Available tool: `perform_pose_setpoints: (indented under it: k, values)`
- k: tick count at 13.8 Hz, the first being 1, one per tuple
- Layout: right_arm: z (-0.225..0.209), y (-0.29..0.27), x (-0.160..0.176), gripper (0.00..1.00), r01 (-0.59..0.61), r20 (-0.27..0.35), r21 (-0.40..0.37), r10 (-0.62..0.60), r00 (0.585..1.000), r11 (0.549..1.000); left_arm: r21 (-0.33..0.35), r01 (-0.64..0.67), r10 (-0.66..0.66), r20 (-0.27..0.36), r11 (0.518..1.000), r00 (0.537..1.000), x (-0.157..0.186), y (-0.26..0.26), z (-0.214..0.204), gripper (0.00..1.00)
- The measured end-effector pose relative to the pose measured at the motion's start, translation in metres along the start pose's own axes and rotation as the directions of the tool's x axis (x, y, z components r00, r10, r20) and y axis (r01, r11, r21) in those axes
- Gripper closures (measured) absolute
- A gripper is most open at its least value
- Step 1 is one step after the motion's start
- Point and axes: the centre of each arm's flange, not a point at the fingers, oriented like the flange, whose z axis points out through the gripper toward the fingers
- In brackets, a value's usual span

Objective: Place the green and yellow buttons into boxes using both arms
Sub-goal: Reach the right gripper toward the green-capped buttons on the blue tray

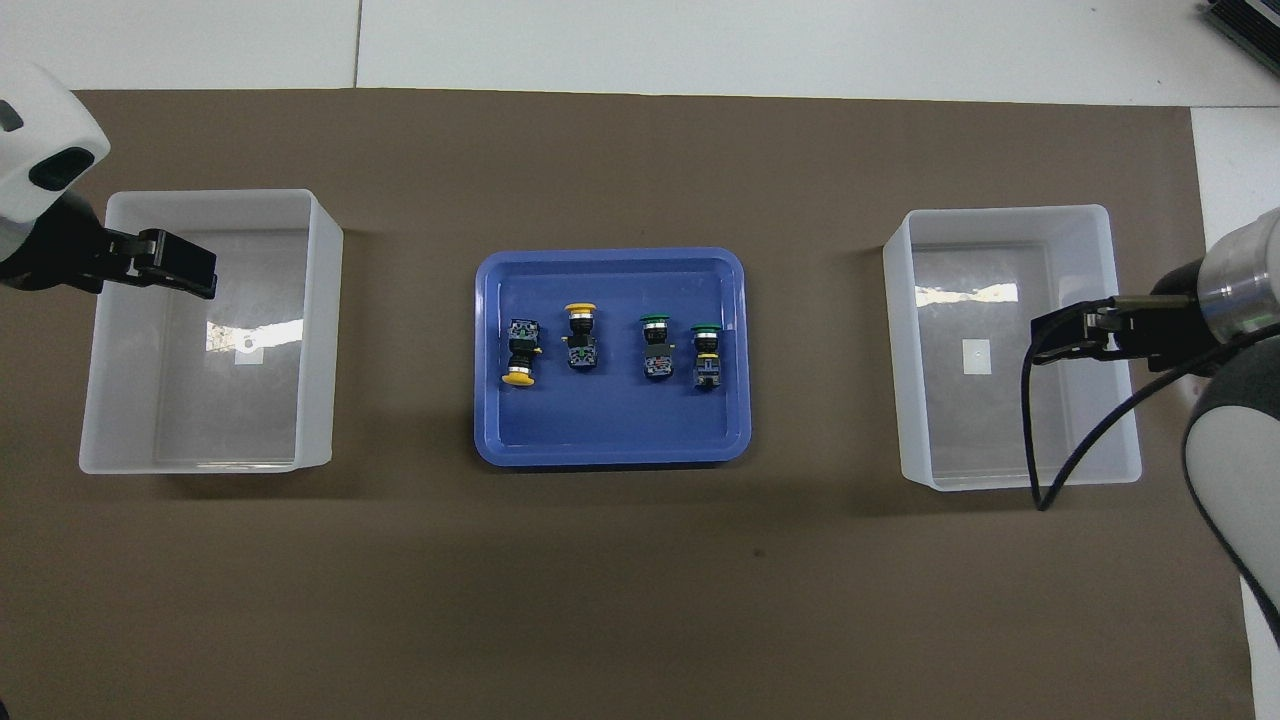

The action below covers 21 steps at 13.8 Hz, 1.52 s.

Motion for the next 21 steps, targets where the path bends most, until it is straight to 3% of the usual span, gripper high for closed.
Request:
perform_pose_setpoints:
  k: [12, 17, 21]
  values:
    - [-0.001, 0.001, 0.000, 0.00, -0.002, -0.006, 0.001, 0.002, 1.000, 1.000, -0.001, -0.009, 0.010, 0.011, 1.000, 1.000, -0.002, 0.006, 0.000, 0.00]
    - [-0.003, -0.014, 0.011, 0.00, 0.022, -0.118, 0.024, -0.019, 0.993, 0.999, -0.001, -0.009, 0.009, 0.011, 1.000, 1.000, -0.002, 0.006, 0.000, 0.00]
    - [0.026, -0.068, 0.009, 0.00, 0.050, -0.149, 0.044, -0.043, 0.988, 0.998, -0.001, -0.008, 0.008, 0.011, 1.000, 1.000, -0.002, 0.005, 0.000, 0.00]
